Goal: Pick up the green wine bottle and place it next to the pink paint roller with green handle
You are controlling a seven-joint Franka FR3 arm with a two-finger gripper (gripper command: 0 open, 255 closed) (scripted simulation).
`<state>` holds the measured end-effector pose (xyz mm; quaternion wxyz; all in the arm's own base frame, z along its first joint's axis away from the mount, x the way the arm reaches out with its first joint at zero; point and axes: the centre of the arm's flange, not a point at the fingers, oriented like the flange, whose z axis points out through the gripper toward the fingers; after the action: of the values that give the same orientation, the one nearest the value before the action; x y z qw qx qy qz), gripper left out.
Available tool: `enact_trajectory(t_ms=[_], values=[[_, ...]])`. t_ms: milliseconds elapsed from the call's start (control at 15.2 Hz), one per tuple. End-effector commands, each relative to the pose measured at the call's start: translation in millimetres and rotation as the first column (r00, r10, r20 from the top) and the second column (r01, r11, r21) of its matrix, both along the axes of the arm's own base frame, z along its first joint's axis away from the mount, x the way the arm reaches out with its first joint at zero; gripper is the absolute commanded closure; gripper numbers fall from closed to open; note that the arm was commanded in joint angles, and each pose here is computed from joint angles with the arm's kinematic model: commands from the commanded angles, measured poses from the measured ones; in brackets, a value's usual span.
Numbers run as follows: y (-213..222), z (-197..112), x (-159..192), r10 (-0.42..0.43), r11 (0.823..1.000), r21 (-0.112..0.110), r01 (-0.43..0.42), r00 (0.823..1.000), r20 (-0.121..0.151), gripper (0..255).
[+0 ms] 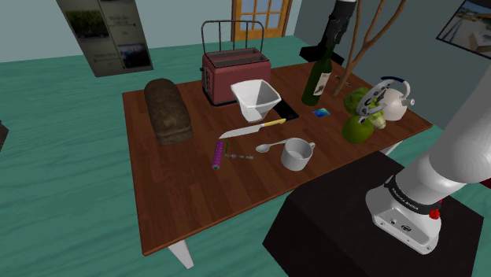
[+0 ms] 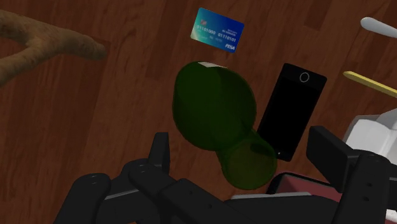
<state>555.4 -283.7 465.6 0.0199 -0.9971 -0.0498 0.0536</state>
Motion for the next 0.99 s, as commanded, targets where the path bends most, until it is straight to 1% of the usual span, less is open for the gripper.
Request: enact_trajectory(t_ms=[0,330,396,924], values=[[0.0,-1.6,-0.5,0.000,1.000,0.000,0.000,1.000,0.000,0],[0.0,-1.6,-0.5,0.000,1.000,0.000,0.000,1.000,0.000,0],[0.0,-1.6,-0.5,0.000,1.000,0.000,0.000,1.000,0.000,255],[-0.2,-1.6,-0.5,0.000,1.000,0.000,0.000,1.000,0.000,255]])
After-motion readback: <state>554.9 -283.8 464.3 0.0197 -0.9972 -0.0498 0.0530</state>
